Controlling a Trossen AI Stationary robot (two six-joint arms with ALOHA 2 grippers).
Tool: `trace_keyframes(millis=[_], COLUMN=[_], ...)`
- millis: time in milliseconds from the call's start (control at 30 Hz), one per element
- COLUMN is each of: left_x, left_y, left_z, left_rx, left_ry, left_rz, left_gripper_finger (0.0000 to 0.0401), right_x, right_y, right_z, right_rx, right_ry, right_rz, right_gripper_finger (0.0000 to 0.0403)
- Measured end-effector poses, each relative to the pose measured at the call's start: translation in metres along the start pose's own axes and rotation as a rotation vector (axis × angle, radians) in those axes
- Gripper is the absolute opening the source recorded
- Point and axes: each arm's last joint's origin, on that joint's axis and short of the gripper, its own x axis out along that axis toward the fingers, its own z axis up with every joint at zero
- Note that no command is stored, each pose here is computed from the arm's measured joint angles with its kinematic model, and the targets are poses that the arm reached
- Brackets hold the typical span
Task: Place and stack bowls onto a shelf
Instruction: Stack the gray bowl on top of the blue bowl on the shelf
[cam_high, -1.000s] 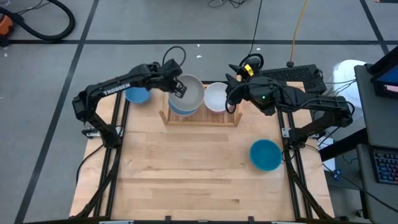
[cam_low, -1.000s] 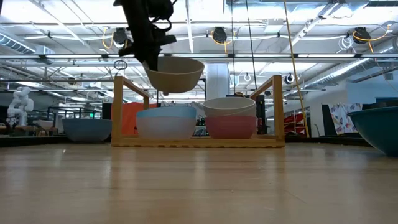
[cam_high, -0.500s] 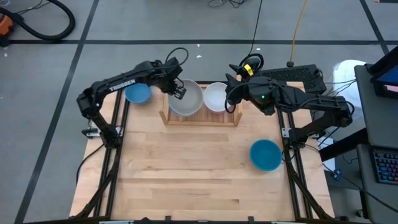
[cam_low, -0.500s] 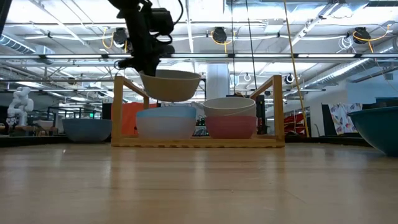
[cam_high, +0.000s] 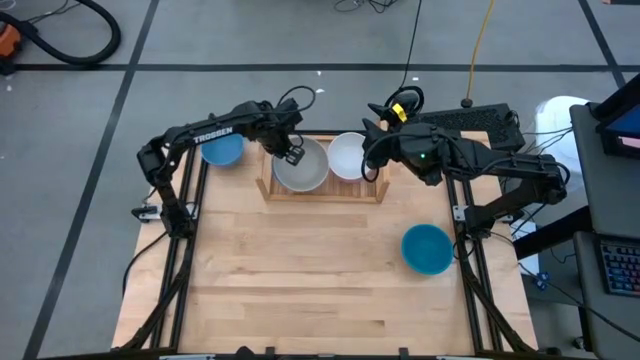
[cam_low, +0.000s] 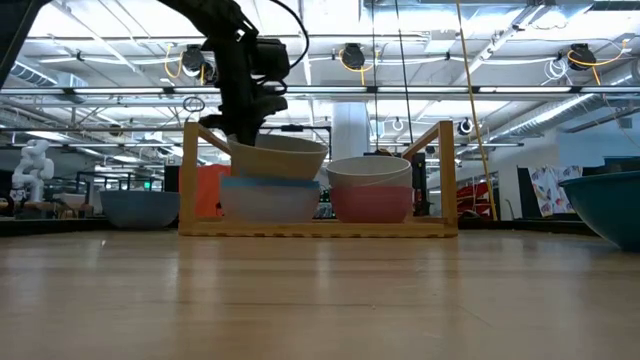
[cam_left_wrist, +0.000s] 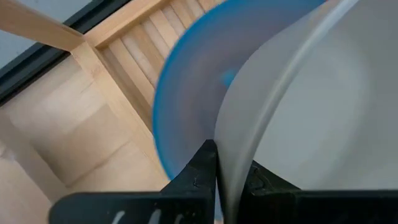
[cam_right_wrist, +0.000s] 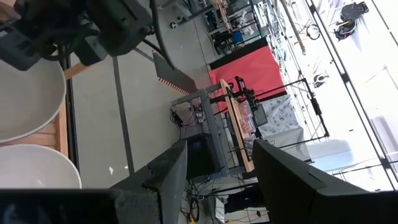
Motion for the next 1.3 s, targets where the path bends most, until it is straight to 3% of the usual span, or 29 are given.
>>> trace_keyframes(millis=[200, 400, 700, 1300], left_x=[-0.0005, -0.0006, -0.0030, -0.0074], left_y=[-0.0002, -0.0031, -0.0016, 0.0001], left_z=[-0.0001, -0.0011, -0.0051, -0.0077], left_rx=[-0.044, 0.055, 0.037, 0.093], left_ry=[-0.002, 0.000, 0.032, 0.041], left_rz=[-0.002, -0.010, -0.003, 0.001], left_gripper_finger=[0.0036, 0.0055, 0.0085, 0.0088], right_x=[0.0001, 0.0001, 0.0001, 0.0001], right_y=[0.0001, 0.0001, 0.0001, 0.0002], right_z=[0.0000, 0.0000, 0.0000, 0.0000], right_rx=[0.000, 0.000, -0.008, -0.009], right_ry=[0.000, 0.000, 0.000, 0.001], right_rz=[0.000, 0.000, 0.000, 0.001], right_gripper_finger=[0.0176, 0.0176, 0.0176, 0.0176])
